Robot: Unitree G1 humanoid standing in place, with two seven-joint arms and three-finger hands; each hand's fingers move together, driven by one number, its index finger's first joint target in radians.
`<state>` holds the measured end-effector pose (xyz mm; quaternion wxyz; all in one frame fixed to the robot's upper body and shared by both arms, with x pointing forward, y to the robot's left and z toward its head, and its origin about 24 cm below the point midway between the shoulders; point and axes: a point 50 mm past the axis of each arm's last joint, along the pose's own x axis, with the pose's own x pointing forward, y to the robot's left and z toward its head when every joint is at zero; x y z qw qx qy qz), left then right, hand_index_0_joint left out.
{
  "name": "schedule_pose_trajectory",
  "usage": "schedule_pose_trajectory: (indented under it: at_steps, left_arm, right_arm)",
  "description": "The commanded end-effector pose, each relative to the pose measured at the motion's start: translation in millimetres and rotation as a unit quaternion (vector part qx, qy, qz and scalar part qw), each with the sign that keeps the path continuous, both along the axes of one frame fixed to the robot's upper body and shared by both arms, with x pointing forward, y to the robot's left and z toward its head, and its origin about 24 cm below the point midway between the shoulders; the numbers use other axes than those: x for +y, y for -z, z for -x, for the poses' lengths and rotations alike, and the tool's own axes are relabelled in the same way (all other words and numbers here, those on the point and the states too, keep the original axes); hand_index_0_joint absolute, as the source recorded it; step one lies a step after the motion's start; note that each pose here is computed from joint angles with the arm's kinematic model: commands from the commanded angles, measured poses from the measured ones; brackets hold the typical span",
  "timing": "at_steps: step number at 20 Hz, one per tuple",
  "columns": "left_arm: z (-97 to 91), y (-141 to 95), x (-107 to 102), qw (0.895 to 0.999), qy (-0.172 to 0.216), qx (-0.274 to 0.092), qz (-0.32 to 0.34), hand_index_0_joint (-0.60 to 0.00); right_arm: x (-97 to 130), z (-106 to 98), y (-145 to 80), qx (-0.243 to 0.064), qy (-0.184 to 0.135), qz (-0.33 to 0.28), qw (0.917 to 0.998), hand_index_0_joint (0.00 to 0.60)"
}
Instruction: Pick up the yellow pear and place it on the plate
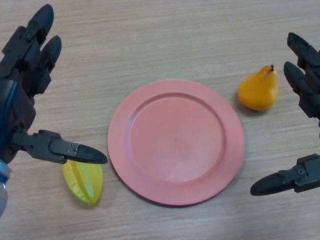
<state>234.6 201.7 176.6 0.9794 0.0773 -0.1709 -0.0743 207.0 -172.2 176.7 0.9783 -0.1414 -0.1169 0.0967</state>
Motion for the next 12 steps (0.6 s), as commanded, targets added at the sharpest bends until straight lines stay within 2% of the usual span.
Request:
schedule_pose_trajectory:
  at_steps: [1,7,10,12]
  left_arm:
    - [11.2,-32,12,0.996,-0.018,-0.091,-0.014,0.000]
    - [13.8,-32,10,0.996,-0.020,-0.086,-0.021,0.000]
    - [10.1,-37,9,0.996,-0.013,-0.081,-0.016,0.000]
    - [7.2,-38,8,0.997,-0.016,-0.080,-0.017,0.000]
  right_arm:
    - [-11,12,-29,-0.096,0.018,0.016,0.9951,0.000]
    - [-12,14,-30,-0.096,0.018,0.015,0.9951,0.000]
    - [-19,8,-35,-0.113,0.036,0.016,0.9927,0.000]
    - [-22,-3,-35,-0.110,0.032,0.016,0.9932,0.000]
